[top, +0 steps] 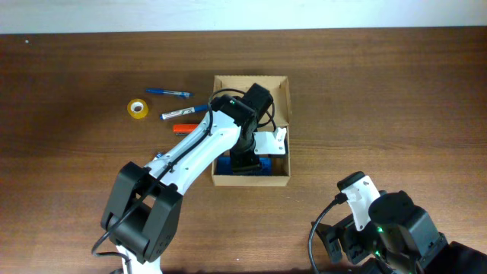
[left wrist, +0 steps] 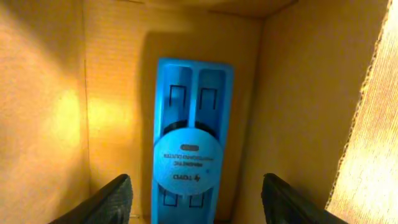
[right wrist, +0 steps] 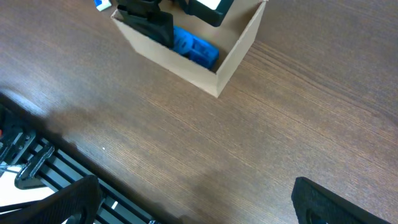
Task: Pack container
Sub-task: 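Carry the blue tray into the box and release it, then move the left gripper to the white staples box and grasp it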
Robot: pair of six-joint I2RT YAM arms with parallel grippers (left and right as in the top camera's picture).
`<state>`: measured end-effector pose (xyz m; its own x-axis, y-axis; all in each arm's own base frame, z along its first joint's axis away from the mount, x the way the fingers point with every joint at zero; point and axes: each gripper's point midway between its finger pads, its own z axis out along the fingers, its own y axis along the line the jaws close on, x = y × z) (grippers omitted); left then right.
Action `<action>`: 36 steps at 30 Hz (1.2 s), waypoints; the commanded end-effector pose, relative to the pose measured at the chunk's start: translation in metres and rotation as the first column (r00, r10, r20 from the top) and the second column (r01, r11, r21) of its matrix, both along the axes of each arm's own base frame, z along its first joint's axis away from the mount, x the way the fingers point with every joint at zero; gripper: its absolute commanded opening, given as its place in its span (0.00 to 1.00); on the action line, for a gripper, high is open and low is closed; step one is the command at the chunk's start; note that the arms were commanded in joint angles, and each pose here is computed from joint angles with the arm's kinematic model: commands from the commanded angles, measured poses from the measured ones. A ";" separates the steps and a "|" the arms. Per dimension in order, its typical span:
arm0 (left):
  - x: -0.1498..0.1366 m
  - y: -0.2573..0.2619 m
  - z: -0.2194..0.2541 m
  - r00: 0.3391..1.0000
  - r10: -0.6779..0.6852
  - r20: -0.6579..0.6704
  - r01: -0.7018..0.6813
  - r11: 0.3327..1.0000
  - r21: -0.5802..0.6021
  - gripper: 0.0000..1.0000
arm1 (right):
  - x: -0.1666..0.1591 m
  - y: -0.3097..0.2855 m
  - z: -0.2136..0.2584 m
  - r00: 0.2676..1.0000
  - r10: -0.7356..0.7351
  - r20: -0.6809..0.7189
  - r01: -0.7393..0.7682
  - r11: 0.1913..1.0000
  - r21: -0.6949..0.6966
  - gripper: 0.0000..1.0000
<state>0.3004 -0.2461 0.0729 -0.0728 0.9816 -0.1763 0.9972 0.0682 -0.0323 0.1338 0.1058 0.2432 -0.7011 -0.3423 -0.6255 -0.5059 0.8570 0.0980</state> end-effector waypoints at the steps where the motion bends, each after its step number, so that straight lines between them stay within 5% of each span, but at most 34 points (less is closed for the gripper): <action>1: -0.003 -0.001 -0.003 1.000 -0.019 -0.010 0.019 1.000 0.005 0.66 | 0.001 -0.001 0.005 1.000 -0.014 0.017 0.014 1.000 0.012 0.99; 5: -0.002 -0.001 -0.003 1.000 -0.019 -0.008 0.019 1.000 0.004 0.64 | 0.001 -0.001 0.005 1.000 -0.014 0.017 0.014 1.000 0.012 0.99; 8: 0.005 0.000 -0.003 1.000 -0.017 0.026 0.016 1.000 0.016 0.03 | 0.001 -0.001 0.005 1.000 -0.014 0.017 0.014 1.000 0.012 0.99; 14: 0.021 -0.011 0.016 0.995 0.076 0.069 -0.074 0.997 -0.032 0.02 | 0.001 -0.001 0.005 1.000 -0.014 0.017 0.014 1.000 0.012 0.99; 19: 0.040 -0.011 0.095 0.974 0.161 0.160 -0.141 0.981 -0.129 0.02 | 0.001 -0.001 0.005 1.000 -0.014 0.017 0.014 1.000 0.012 0.99; 21: 0.051 0.006 0.121 0.938 0.299 0.178 -0.265 0.945 -0.192 0.02 | 0.001 -0.001 0.005 1.000 -0.014 0.017 0.014 1.000 0.012 0.99; 25: 0.069 0.080 0.157 0.718 0.691 0.082 -0.651 0.709 -0.272 0.02 | 0.001 -0.001 0.005 1.000 -0.014 0.017 0.014 1.000 0.012 0.99; 33: 0.042 0.182 0.144 0.364 0.931 -0.041 -0.922 0.354 -0.158 0.02 | 0.001 -0.001 0.005 1.000 -0.014 0.017 0.014 1.000 0.012 0.99; 36: 0.029 0.195 0.111 0.168 0.981 -0.102 -0.983 0.159 -0.088 0.02 | 0.001 -0.001 0.005 1.000 -0.014 0.017 0.014 1.000 0.012 0.99</action>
<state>0.3383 -0.0535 0.1899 -0.9407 0.1918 -0.2798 0.2258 0.9695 -0.0948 0.1338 0.1060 0.2434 -0.7006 -0.3424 -0.6261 -0.5064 0.8567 0.0982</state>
